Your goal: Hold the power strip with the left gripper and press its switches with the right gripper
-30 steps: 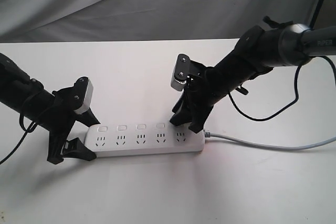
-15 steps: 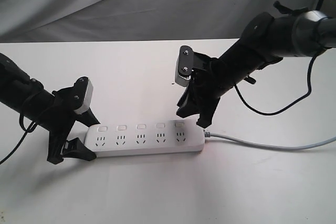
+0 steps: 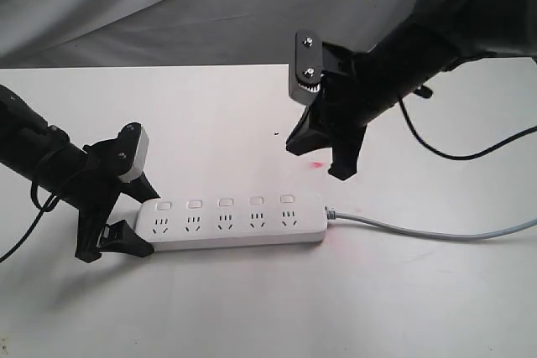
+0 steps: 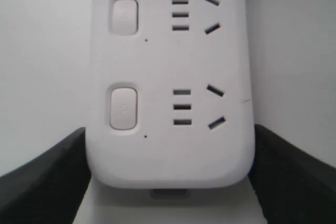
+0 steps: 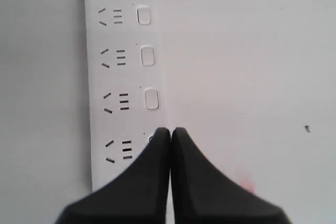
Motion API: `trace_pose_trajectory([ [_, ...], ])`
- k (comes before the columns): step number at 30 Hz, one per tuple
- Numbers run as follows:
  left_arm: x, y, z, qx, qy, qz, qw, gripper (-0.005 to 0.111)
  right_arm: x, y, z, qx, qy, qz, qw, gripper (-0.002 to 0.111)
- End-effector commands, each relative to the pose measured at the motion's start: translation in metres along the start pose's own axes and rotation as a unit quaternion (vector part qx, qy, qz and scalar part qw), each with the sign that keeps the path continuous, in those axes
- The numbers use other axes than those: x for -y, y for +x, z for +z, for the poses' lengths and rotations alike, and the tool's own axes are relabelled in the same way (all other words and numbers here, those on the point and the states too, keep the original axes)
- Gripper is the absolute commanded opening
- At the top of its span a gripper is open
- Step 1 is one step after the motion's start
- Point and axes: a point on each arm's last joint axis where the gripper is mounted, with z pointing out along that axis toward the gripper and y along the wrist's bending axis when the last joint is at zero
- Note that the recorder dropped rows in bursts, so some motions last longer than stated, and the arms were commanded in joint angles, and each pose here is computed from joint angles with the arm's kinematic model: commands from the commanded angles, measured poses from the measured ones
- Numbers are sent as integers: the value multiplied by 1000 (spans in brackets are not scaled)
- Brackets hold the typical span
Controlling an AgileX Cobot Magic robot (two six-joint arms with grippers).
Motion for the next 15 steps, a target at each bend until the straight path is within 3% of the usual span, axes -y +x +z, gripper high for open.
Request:
trace_pose_trajectory([
  [1,0,-2,0,-2,-2,1,1000,72,-30,-16,-55,24,49,12,998,0],
  [5,0,-2,0,-2,-2,1,1000,72,-82,-14,-93,38,65,56,996,0],
  [10,0,-2,0,-2,-2,1,1000,72,-149,-8,-130,86,88,60,991,0],
  [15,0,-2,0,-2,-2,1,1000,72,-175,-6,-145,120,109,57,985,0],
])
